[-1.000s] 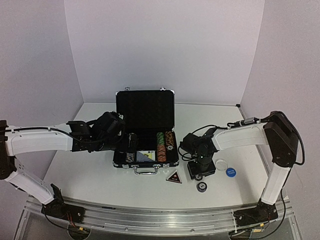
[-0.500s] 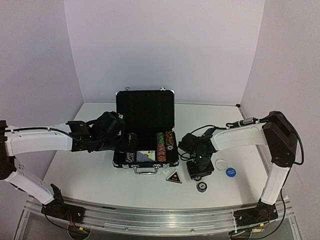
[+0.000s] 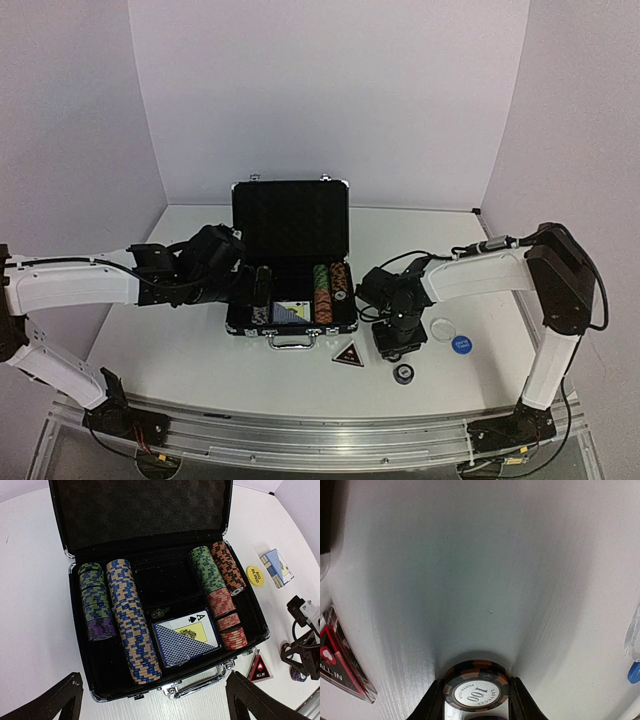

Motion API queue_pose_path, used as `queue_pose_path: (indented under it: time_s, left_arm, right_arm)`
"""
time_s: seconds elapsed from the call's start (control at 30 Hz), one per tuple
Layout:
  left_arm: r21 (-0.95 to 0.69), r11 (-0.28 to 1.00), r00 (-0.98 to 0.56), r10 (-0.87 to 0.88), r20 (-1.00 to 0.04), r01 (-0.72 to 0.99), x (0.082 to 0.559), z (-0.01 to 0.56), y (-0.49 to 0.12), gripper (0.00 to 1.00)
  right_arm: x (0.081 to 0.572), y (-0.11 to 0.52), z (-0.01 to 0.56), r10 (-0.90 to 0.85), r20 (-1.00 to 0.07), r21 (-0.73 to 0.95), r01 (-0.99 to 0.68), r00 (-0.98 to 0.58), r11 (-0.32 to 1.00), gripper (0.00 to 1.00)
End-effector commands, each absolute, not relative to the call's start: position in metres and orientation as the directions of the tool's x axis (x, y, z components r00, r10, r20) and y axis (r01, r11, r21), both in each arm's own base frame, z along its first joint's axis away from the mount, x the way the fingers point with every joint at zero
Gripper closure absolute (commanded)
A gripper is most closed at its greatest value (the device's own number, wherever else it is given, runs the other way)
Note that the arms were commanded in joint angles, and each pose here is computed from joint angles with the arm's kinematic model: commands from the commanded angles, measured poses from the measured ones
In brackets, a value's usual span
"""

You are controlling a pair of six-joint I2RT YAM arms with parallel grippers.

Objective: Pack up texas hold em set

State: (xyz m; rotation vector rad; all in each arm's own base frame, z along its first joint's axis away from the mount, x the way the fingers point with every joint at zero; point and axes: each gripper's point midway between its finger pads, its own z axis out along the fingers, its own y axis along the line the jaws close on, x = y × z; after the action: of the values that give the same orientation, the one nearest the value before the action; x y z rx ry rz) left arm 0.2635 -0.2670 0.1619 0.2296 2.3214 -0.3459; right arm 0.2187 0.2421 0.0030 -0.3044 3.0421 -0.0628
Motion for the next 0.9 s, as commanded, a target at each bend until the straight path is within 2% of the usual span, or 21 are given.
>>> queue_pose_path:
  time_s: [0.0, 0.13, 0.37, 0.53, 0.6, 0.7, 0.77, 0.87]
  left_arm:
    - [-0.235, 0.939, -0.661, -0.011, -0.751, 0.252, 0.264, 0.184, -0.265, 0.0]
    - [-0.26, 0.931, -0.654, -0.03, -0.756, 0.257, 0.263, 0.188, -0.265, 0.0]
    - [-0.322, 0.901, -0.666, -0.052, -0.744, 0.29, 0.259, 0.193, -0.277, 0.0]
    - [-0.463, 0.832, -0.714, -0.122, -0.689, 0.306, 0.258, 0.2, -0.308, 0.0]
    - [-0.55, 0.777, -0.764, -0.144, -0.629, 0.306, 0.255, 0.201, -0.33, 0.0]
    - [-0.702, 0.652, -0.879, -0.112, -0.463, 0.286, 0.251, 0.191, -0.364, 0.01]
    - [-0.806, 0.53, -0.944, -0.031, -0.329, 0.264, 0.24, 0.186, -0.384, 0.04]
    - [-0.91, 0.351, -0.975, 0.048, -0.218, 0.221, 0.229, 0.187, -0.408, 0.05]
  right_arm:
    - [0.22, 0.241, 0.021, -0.245, -0.115, -0.045, -0.241, -0.963, 0.969, 1.0]
    - [0.225, 0.25, 0.046, -0.258, -0.175, 0.004, -0.263, -0.95, 0.965, 1.0]
    - [0.223, 0.256, 0.068, -0.285, -0.204, 0.058, -0.302, -0.937, 0.952, 1.0]
    - [0.219, 0.268, 0.093, -0.379, -0.247, 0.101, -0.413, -0.892, 0.905, 1.0]
    - [0.214, 0.275, 0.104, -0.442, -0.276, 0.112, -0.485, -0.853, 0.867, 1.0]
    - [0.203, 0.285, 0.122, -0.542, -0.323, 0.142, -0.606, -0.776, 0.783, 1.0]
    - [0.198, 0.29, 0.131, -0.589, -0.351, 0.142, -0.663, -0.728, 0.735, 1.0]
    - [0.188, 0.299, 0.142, -0.644, -0.382, 0.164, -0.735, -0.662, 0.658, 1.0]
